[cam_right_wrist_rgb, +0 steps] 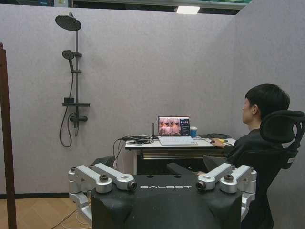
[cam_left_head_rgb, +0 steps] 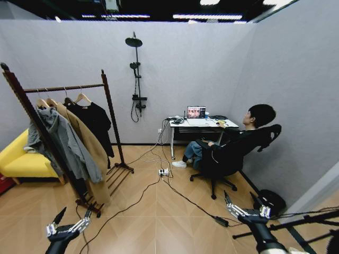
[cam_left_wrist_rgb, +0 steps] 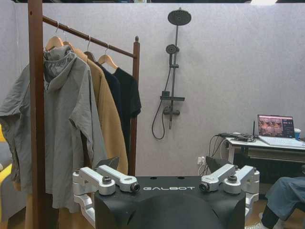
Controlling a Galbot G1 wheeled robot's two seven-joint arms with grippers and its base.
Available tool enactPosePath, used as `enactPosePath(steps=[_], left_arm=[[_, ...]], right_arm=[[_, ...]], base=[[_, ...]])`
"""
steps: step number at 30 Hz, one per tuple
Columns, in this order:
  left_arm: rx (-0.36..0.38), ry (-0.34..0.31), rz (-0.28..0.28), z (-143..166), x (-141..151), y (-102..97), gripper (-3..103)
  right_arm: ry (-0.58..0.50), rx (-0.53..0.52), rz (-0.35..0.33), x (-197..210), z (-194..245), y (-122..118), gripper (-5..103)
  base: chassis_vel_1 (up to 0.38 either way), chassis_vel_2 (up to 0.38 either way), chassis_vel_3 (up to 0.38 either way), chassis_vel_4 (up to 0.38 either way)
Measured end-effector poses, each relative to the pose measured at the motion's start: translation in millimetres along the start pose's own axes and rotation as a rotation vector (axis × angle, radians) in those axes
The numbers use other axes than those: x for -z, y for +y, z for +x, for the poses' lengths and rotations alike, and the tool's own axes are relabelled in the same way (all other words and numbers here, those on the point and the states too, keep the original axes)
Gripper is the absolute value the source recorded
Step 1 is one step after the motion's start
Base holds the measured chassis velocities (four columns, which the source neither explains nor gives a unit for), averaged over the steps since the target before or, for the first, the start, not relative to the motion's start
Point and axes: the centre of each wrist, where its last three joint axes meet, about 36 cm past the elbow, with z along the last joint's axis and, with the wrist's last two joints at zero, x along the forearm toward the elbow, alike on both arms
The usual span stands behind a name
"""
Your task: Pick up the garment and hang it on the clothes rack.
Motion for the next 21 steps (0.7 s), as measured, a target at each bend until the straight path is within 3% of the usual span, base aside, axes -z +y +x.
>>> enactPosePath(steps=[21], left_arm=[[0.0, 0.0, 0.0, 0.0, 0.0, 0.0, 100]], right_arm=[[0.0, 0.0, 0.0, 0.0, 0.0, 0.0, 100]], base=[[0.0, 0.0, 0.0, 0.0]])
